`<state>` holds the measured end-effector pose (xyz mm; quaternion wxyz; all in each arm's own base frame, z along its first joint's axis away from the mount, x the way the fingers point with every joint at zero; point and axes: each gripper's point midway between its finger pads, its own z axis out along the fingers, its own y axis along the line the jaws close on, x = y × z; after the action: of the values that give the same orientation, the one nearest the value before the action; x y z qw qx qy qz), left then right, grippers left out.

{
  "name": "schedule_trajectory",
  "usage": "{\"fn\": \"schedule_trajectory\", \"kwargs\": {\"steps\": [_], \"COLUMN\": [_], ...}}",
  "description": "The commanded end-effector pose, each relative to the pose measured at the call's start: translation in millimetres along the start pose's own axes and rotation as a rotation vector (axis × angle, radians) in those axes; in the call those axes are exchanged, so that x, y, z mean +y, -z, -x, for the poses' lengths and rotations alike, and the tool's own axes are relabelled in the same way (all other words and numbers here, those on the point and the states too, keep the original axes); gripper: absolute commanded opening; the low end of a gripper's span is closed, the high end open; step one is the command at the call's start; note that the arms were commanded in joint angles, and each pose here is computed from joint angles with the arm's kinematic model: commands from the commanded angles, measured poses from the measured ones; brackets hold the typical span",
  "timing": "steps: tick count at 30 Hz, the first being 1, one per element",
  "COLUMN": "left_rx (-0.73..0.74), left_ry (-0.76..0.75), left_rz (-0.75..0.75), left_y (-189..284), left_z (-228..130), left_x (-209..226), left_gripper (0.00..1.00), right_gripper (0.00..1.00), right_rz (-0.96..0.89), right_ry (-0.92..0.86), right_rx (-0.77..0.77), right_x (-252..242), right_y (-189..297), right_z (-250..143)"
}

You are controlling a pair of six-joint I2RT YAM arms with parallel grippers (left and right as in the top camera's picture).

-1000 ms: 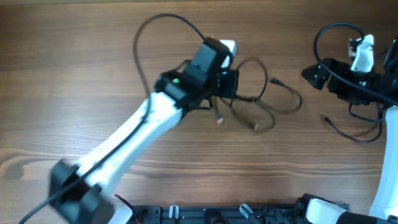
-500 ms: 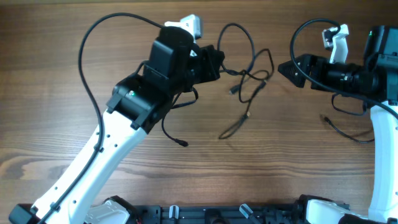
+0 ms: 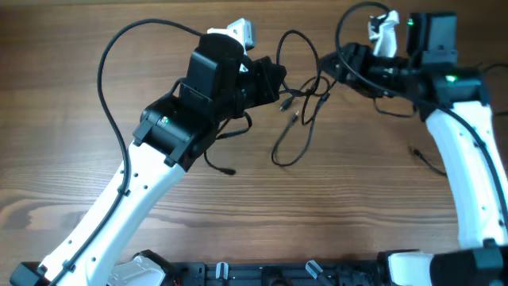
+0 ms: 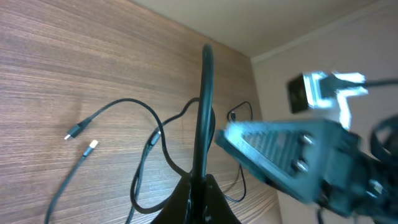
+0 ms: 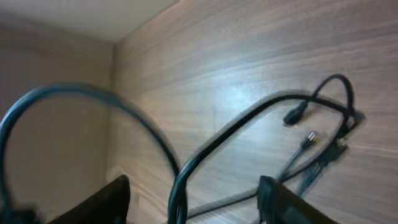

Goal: Untangle cables

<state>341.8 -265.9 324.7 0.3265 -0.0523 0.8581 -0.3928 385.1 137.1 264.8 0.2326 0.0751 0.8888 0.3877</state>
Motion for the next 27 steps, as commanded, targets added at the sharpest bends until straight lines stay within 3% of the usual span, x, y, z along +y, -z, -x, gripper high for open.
{"fn": "schedule_trajectory", "kwargs": {"steps": [1,9,14,19,21,23,27], "left_rx": [-0.004,0.007,0.006,0.007,0.008,0.006,-0.032], "left_ry": [0.011,0.014,0.014,0.014,0.014,0.01,0.022], "left_rz": [-0.018,-0.007,-0.006,-0.005,-0.005,-0.001,0.132], "left_y": [8.8,8.7,8.4,8.0,8.0,8.0,3.9], "left_z": [1.6,-1.0,-0.9,-1.1,-1.2,-1.0,2.3], "left_x": [-5.4,-2.6,-2.4,-2.1,-2.0,-1.2,26.5], "left_gripper": [0.04,0.04,0.04,0.04,0.04,0.04,0.04], "right_gripper": [0.56,0.5,0.42,0.41,0.31,0.07,0.04], "right_rz": [-0.036,-0.017,-0.02,-0.014,-0.024,-0.04,0.057], "right_ry": [-0.108,-0.184,-0.196,-0.181,-0.181,-0.172,-0.086], "right_rx": [-0.013,-0.037,0.0,0.043,0.035,0.0,-0.1], "right_x": [-17.8,-22.8,-20.2,-10.4,-12.6,-17.9,-0.9], "right_y": [-22.9,-37.7,-41.1,-49.8,-50.2,-47.5,-14.8], "right_z": [13.8,27.4,16.9,3.4,4.7,13.4,52.7]}}
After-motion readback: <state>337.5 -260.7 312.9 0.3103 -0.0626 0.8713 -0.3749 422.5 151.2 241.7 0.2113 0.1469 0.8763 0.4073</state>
